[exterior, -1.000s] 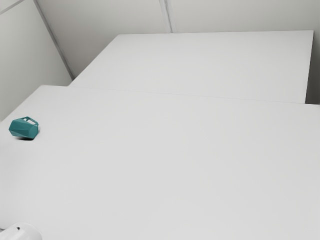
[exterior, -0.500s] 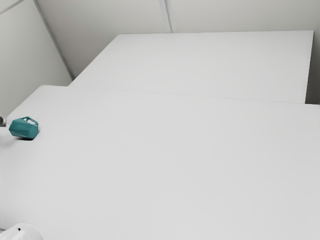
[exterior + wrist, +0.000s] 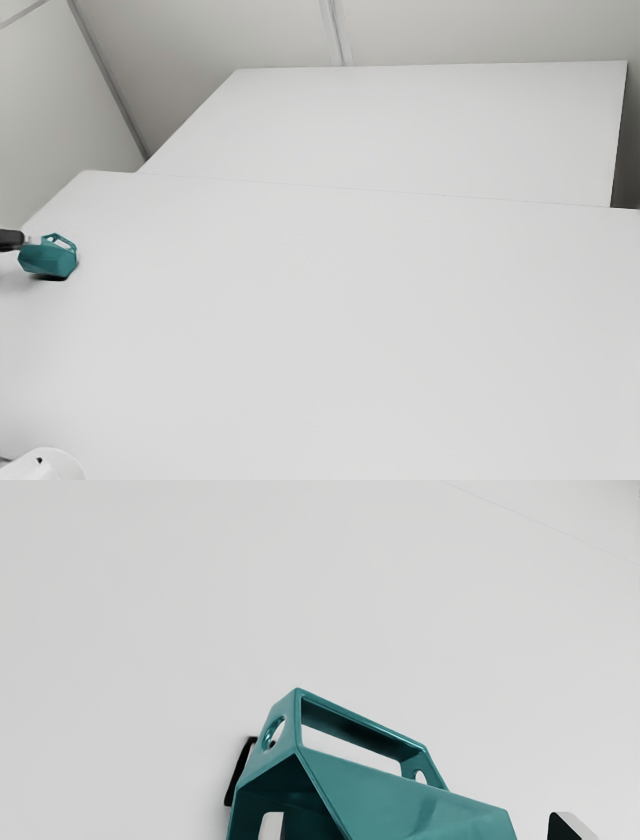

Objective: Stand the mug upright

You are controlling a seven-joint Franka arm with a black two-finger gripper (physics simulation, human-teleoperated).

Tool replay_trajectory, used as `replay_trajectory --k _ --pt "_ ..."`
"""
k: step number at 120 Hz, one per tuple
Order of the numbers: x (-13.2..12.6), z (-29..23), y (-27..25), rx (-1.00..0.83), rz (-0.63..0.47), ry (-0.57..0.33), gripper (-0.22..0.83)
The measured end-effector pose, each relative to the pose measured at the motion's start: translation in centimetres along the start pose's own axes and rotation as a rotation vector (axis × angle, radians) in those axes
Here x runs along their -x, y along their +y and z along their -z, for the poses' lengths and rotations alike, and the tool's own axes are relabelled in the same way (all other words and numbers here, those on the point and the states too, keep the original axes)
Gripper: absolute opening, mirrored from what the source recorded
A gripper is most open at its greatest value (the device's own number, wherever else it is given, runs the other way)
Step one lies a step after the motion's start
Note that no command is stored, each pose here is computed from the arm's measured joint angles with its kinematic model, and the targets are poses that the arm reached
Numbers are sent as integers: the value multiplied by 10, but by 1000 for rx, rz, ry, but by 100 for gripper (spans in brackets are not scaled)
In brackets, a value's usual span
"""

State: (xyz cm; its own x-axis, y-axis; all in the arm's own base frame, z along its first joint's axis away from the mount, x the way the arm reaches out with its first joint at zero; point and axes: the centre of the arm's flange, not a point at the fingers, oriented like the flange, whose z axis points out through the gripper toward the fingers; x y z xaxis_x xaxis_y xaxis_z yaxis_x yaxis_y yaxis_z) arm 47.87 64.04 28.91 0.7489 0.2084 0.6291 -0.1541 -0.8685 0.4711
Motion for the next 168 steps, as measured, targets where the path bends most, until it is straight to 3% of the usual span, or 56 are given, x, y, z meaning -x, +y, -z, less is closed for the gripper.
replay_trajectory --k 32,82,118,140,168 --pt "1 -14 5 38 29 -10 51" --pt "-1 -17 10 56 84 -21 15" --pt "-14 -14 20 50 93 -30 -4" --pt "-28 -10 31 28 83 -54 -10" --pt "-50 -10 60 -27 57 -165 -14"
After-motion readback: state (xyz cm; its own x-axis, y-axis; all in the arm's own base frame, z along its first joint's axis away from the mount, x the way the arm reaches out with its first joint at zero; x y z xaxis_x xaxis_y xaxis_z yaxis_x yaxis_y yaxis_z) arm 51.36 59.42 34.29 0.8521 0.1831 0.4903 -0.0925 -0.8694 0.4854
